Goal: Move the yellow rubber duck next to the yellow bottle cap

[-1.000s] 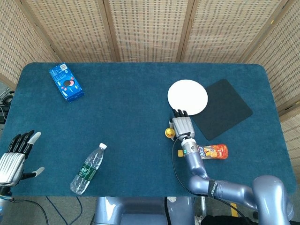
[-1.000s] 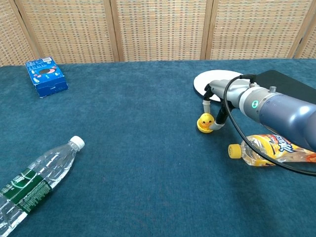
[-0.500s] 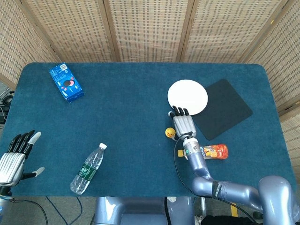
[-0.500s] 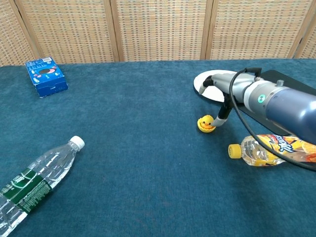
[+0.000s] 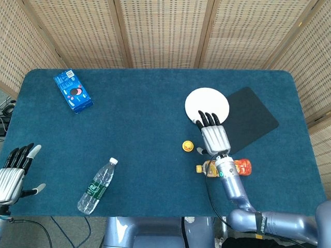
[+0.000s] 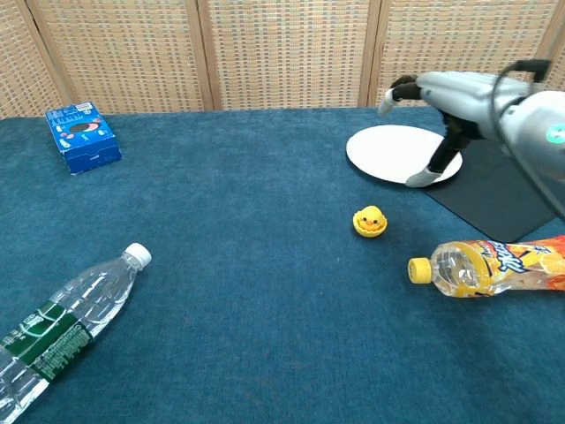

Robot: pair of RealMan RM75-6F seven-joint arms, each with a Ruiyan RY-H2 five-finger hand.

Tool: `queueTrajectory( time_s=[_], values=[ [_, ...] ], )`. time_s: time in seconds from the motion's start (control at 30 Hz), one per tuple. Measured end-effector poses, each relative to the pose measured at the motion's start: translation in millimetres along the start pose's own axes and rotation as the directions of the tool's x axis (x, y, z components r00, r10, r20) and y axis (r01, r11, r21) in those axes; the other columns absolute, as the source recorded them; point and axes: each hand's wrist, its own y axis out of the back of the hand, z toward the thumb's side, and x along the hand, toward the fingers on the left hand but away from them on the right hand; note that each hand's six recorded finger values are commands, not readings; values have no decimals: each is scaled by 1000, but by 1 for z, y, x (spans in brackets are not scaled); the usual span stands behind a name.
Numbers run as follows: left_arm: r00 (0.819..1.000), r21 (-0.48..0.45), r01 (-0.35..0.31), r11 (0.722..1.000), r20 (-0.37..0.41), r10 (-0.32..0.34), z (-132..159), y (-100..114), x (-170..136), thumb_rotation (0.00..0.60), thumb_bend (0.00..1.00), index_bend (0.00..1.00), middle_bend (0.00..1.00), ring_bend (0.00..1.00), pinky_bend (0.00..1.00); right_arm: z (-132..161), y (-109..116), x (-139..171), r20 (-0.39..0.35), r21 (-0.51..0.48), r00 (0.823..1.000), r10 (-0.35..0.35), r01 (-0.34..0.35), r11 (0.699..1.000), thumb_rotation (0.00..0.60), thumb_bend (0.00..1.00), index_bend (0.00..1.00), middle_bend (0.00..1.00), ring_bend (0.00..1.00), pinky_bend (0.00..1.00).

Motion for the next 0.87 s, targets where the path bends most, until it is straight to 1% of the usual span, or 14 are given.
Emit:
queueTrajectory(
  time_s=[0.07, 0.27, 0.4, 0.5, 0.63, 0.77, 0.87],
  values=[
    [1000, 9, 3, 1000, -7, -3, -2, 0, -1, 600, 118, 0, 0, 0, 0, -14, 2, 15, 3, 4, 1000, -22, 22, 1000, 600, 3, 119, 0, 0, 0],
    [1000, 22, -5, 1000, -16, 5, -5, 0, -2, 600, 116, 0, 0, 0, 0, -64, 9, 72, 17, 0, 993, -115, 115, 993, 600, 0, 37, 0, 0, 0],
    [1000, 29, -8, 1000, -19, 8, -5, 0, -3, 600, 117, 0, 0, 0, 0, -98, 11, 108, 59, -8, 988, -144, 145, 989, 600, 0, 14, 0, 0, 0],
    [1000, 38, -10, 999, -20, 10, -5, 0, -4, 600, 117, 0, 0, 0, 0, -118, 10, 130, 94, -3, 985, -145, 146, 989, 600, 0, 10, 0, 0, 0],
    [1000, 46, -8, 999, -23, 9, -6, -2, -6, 600, 118, 0, 0, 0, 0, -143, 3, 159, 147, 15, 982, -119, 118, 993, 600, 0, 10, 0, 0, 0],
    [1000, 47, -7, 999, -27, 8, -8, -3, -6, 600, 116, 0, 0, 0, 0, -163, -3, 179, 189, 18, 978, -92, 90, 996, 600, 0, 10, 0, 0, 0],
    [1000, 43, -6, 999, -27, 7, -8, -3, -6, 600, 116, 0, 0, 0, 0, -172, -3, 186, 203, 6, 975, -92, 93, 996, 600, 0, 10, 0, 0, 0]
  ],
)
